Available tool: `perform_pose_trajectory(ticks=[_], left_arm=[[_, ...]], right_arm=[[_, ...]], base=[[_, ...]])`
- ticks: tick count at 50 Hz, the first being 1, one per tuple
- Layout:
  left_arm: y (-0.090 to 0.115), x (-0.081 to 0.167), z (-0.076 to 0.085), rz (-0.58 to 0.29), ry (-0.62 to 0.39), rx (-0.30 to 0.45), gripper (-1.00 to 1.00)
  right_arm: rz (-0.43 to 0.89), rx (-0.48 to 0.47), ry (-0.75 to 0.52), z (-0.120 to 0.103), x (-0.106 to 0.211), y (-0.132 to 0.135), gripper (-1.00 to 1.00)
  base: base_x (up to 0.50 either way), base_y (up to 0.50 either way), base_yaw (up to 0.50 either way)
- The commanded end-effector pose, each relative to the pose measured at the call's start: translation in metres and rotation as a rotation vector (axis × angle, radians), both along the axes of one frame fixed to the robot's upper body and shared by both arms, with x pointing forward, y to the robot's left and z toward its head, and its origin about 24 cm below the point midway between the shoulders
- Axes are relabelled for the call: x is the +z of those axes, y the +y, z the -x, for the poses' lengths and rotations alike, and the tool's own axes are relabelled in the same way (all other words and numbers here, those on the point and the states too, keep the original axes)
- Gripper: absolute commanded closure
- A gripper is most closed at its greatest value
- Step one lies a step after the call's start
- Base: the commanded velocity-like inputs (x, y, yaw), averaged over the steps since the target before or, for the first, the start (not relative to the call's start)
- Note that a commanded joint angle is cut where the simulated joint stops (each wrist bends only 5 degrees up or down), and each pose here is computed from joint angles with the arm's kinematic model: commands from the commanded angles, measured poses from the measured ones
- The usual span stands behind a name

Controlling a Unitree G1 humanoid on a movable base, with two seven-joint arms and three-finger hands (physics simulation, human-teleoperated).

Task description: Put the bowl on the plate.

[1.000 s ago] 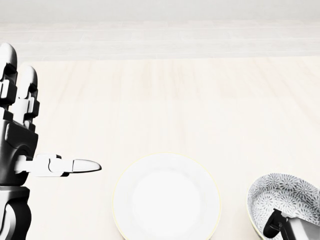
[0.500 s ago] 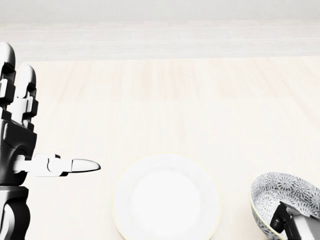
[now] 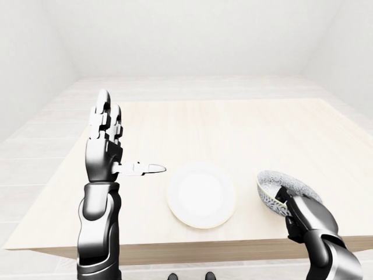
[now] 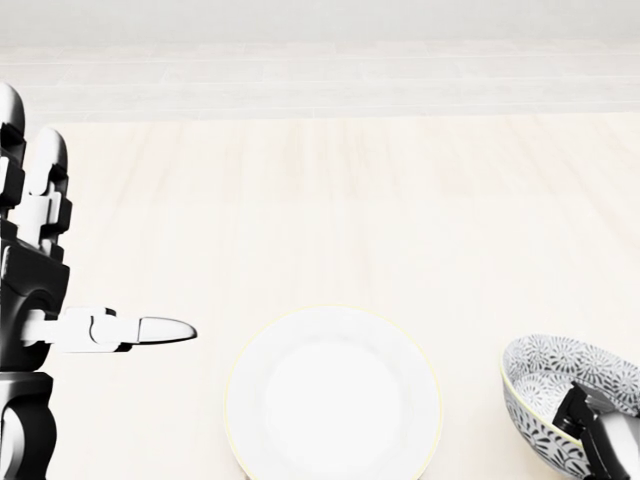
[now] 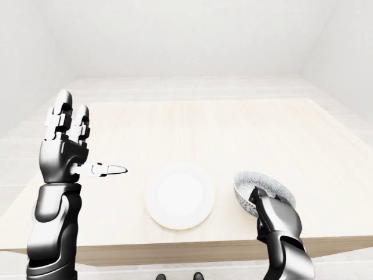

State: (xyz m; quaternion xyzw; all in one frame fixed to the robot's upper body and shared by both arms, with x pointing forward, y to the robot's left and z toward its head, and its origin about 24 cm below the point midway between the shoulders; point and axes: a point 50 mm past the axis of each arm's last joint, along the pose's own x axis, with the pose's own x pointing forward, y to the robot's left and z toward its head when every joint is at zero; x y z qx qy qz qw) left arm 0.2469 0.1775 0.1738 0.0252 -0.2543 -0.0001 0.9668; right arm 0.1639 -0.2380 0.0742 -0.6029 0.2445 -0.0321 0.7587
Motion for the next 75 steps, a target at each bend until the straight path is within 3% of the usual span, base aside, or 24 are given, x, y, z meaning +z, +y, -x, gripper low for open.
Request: perform_pose_trajectory(ticks=[1,25,46,75], left_arm=[[0.001,0.003,0.002,0.001,-0.012,0.001,-1.00],[0.002,0.005,0.003,-0.003,-0.023,0.000,-1.00],[0.004,0.011,0.008,-0.008,-0.054,0.000,-1.00],[0.008,0.011,0.002,-0.007,-0.045,0.017,-1.00]], right_arm=[[0.025,-0.009,-0.031,-0.003,0.010,-0.002,1.00],[0.052,0.046,-0.116,-0.020,0.021,0.009,1.00],[0.097,0.244,-0.280,-0.061,0.053,0.052,1.00],[0.101,0.398,-0.348,-0.076,0.065,0.096,1.00]], base=[[0.00,0.00,0.00],[0.00,0.00,0.00],[0.00,0.00,0.00],[0.00,0.00,0.00]])
